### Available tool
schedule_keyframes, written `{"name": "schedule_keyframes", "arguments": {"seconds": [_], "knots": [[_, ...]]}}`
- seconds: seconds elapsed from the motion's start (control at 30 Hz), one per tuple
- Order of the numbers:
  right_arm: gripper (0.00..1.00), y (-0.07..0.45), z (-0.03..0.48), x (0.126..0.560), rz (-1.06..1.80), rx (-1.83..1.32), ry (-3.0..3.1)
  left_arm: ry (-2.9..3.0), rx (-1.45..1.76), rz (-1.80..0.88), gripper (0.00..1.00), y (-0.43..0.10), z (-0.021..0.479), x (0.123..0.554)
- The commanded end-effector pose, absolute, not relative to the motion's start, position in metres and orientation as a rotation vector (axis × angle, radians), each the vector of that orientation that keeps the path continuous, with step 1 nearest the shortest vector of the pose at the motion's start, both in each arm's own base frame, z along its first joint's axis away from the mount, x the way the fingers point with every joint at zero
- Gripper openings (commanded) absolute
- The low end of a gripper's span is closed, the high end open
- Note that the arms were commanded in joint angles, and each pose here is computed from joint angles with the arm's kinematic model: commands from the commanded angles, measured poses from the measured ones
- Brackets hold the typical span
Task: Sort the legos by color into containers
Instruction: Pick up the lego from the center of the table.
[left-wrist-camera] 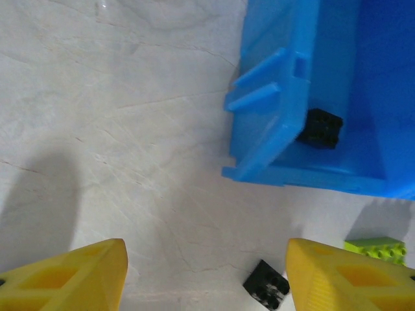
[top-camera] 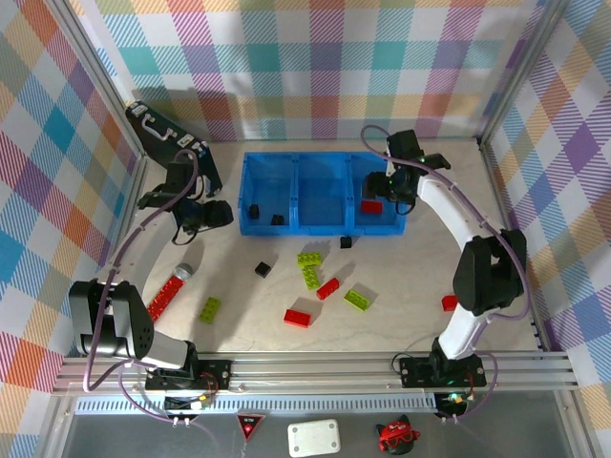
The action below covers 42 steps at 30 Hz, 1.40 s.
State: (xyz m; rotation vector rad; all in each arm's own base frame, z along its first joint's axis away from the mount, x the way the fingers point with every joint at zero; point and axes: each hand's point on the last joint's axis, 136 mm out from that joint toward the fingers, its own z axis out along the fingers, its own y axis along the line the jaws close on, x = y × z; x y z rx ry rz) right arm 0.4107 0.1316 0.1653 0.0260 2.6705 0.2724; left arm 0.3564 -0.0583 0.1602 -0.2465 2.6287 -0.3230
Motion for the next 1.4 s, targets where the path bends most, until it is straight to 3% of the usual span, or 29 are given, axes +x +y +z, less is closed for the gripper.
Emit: {"name": "schedule_keyframes", "arguments": {"seconds": [0.0,0.5,1.17,1.37], "knots": [[0.79,0.139,0.17,0.394,0.342,0.036,2.672,2.655,-0.299,-0.323,0.64,-0.067,0.163,0.35],[0.79,0.135,0.158,0.363,0.382,0.031,2.696,2.826,-0.012,-0.382,0.66,-0.146,0.116,0.299],[0.79,0.134,0.163,0.352,0.393,0.007,2.696,2.974,0.32,-0.078,0.66,-0.168,0.033,0.287],[0.79,0.133,0.161,0.349,0.386,0.005,2.703,2.996,0.356,-0.044,0.62,-0.172,0.023,0.281]]}}
